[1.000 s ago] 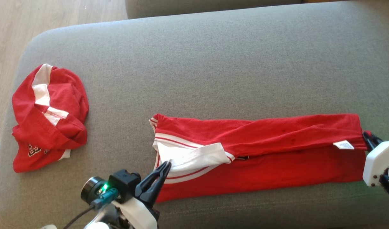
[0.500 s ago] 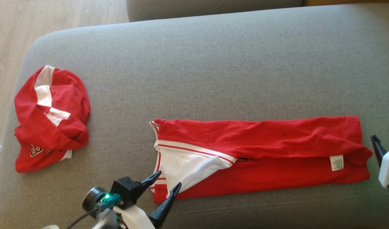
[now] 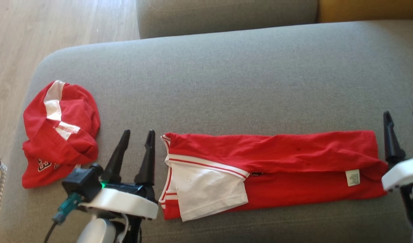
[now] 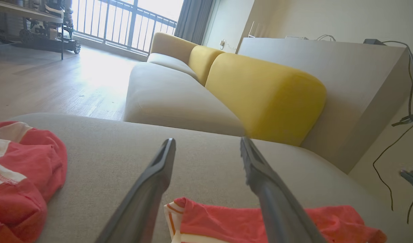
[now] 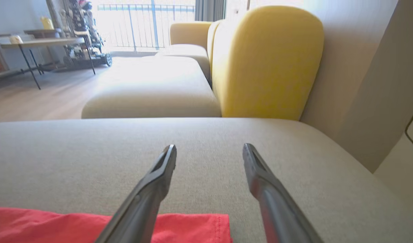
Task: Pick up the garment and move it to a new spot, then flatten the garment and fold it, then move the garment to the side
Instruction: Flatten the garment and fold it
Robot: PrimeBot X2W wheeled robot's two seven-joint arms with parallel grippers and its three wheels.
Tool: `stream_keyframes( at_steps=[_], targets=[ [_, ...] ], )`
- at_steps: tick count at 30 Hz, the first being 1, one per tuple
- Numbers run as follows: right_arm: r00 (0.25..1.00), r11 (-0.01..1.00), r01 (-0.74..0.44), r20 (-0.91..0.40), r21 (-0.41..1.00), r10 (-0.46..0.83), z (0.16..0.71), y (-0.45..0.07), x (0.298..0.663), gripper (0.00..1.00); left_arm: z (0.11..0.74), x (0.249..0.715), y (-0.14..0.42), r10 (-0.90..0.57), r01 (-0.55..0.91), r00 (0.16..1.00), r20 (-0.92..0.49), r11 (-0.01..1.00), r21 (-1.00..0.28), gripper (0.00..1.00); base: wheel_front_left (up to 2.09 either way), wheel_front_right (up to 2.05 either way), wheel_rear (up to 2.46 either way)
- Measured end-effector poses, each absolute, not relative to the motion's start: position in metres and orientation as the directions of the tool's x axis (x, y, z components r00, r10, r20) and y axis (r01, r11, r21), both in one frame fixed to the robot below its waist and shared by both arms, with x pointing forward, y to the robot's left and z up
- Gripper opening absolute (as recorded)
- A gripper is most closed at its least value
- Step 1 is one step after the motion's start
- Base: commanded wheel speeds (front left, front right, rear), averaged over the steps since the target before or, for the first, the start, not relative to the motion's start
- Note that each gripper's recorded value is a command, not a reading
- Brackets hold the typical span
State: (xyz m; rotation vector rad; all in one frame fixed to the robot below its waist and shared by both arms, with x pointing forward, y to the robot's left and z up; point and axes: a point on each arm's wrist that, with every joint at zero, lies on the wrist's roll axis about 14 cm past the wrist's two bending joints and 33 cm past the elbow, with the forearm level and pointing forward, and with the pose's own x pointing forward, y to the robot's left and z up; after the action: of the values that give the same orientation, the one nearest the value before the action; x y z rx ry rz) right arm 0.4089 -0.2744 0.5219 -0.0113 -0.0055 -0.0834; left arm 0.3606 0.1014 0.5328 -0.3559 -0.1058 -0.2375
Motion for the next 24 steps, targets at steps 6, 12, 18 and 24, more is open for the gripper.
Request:
stream_keyframes(
  at_steps=[6, 12, 18, 24],
  targets=[
    [0.993, 0.998, 0.06, 0.103, 0.035, -0.063, 0.528, -0.254, 0.387, 1.0, 0.556, 0.363, 0.114, -0.141, 0.207, 0.966, 0.216, 0.924, -0.322, 1.0, 0.0, 0.0, 0.0],
    [0.991, 0.995, 0.058, 0.112, 0.076, -0.066, 0.521, -0.238, 0.372, 1.0, 0.535, 0.347, 0.129, -0.074, 0.12, 0.986, 0.152, 0.938, -0.324, 1.0, 0.0, 0.0, 0.0],
    [0.995, 0.995, 0.06, 0.077, 0.078, -0.066, 0.507, -0.232, 0.367, 1.0, 0.525, 0.338, 0.118, -0.095, 0.129, 0.988, 0.118, 0.935, -0.33, 1.0, 0.0, 0.0, 0.0],
    [0.986, 0.982, 0.163, -0.05, 0.091, -0.159, 0.469, -0.258, 0.356, 1.0, 0.521, 0.336, 0.116, -0.1, 0.129, 0.99, 0.104, 0.935, -0.331, 1.0, 0.0, 0.0, 0.0]
  ],
)
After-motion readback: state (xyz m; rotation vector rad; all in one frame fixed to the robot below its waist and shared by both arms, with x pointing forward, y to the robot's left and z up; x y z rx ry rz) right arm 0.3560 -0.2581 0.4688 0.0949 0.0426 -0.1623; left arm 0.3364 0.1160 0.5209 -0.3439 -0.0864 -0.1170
